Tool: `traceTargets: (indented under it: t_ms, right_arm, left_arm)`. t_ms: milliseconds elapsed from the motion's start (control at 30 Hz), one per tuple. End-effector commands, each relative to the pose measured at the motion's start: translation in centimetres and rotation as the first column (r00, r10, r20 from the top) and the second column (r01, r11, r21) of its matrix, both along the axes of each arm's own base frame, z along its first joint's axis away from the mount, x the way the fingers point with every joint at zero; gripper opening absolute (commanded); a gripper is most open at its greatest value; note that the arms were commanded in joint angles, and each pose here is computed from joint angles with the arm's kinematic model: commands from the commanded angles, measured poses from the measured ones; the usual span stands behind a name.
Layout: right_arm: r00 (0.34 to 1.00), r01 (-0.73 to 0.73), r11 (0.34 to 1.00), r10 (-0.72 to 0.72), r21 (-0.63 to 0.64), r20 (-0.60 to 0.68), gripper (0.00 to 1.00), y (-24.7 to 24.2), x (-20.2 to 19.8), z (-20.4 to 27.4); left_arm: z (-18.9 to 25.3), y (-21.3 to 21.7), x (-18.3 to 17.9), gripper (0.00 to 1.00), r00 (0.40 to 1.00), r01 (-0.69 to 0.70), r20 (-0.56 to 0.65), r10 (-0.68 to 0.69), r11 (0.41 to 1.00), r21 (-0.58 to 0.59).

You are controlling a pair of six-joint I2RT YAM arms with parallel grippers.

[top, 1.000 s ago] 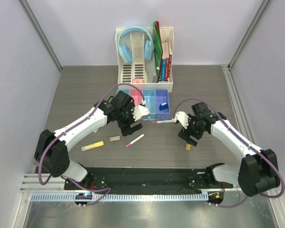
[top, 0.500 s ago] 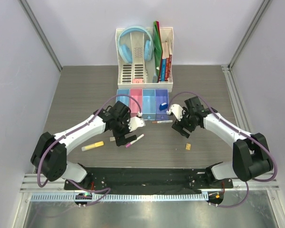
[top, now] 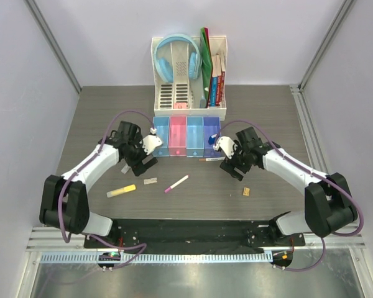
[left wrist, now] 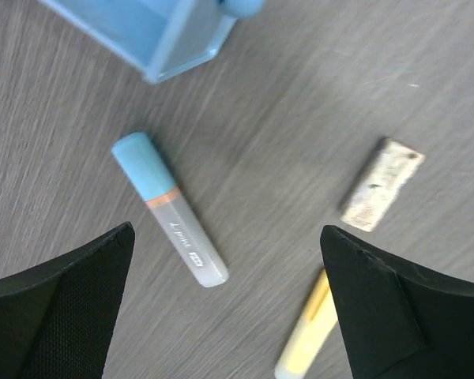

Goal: Sort the stationery into containers
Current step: Pick up the pen from the center of the board.

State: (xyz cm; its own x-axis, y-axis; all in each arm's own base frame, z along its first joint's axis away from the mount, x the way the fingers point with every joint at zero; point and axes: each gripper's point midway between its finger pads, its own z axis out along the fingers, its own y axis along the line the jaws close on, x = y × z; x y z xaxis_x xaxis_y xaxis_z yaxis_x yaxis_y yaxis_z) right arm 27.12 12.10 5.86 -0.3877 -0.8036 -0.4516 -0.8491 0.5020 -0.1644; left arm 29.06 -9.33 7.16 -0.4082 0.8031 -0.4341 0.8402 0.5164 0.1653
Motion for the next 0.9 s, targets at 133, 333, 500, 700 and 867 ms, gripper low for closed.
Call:
traceTargets:
  t_ms: [133,333,500,700,867]
  right_arm:
    - [0.996,-0.010,0.998,0.005,0.066,0.084,0.83,1.5,0.6,3.6]
    - [0.994,-0.029,0.995,0.018,0.097,0.112,0.83,2.0,-0.1,5.5]
    - [0.991,-0.077,0.990,0.064,0.115,0.119,0.84,3.6,-1.1,6.8]
    - [0.985,-0.119,0.984,0.100,0.131,0.142,0.84,5.7,-2.1,8.1]
    - [0.983,-0.114,0.985,0.093,0.131,0.156,0.84,5.9,-2.1,8.6]
  left_arm:
    - [-1.4,2.1,4.0,1.00,0.999,-0.045,0.021,0.046,0.999,-0.027]
    - [-3.1,3.7,4.6,1.00,0.996,-0.091,-0.001,0.091,0.996,-0.015]
    - [-4.1,4.7,4.8,0.83,0.992,-0.120,-0.031,0.120,0.993,-0.015]
    - [-5.0,4.7,4.2,0.49,0.990,-0.121,-0.077,0.119,0.992,-0.025]
    - [-5.9,4.4,3.3,0.14,0.984,-0.109,-0.143,0.103,0.993,-0.034]
